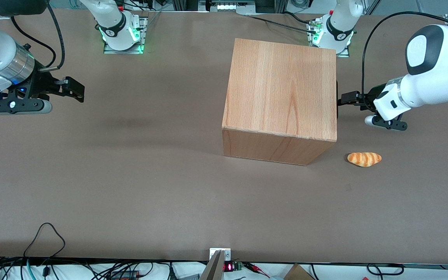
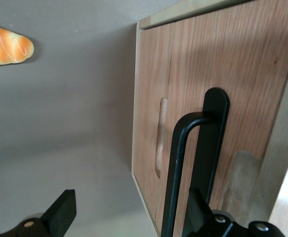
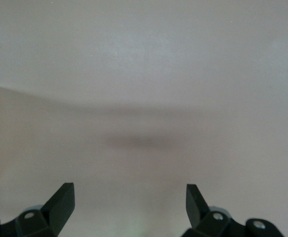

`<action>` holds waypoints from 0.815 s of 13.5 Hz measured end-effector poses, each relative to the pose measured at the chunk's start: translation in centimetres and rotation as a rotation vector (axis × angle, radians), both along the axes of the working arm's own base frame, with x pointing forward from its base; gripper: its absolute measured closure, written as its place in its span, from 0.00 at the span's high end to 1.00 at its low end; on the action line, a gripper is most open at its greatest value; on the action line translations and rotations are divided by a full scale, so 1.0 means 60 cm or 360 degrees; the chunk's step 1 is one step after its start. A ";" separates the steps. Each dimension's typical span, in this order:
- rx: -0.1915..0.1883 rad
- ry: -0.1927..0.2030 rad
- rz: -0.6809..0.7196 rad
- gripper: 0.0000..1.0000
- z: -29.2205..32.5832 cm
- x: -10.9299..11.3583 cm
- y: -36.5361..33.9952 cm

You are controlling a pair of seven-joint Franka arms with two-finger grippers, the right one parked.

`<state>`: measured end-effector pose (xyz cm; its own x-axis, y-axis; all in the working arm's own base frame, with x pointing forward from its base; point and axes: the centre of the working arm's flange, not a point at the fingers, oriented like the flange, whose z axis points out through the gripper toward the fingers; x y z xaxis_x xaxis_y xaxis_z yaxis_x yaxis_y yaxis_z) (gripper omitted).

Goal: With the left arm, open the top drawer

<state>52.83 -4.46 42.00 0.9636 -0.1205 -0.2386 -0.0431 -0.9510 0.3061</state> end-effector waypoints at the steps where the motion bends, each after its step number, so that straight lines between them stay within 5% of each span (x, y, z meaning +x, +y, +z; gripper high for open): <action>1: -0.0011 0.0002 -0.0009 1.00 -0.003 -0.001 0.000; 11: -0.0043 0.0004 -0.0082 1.00 -0.028 -0.012 0.001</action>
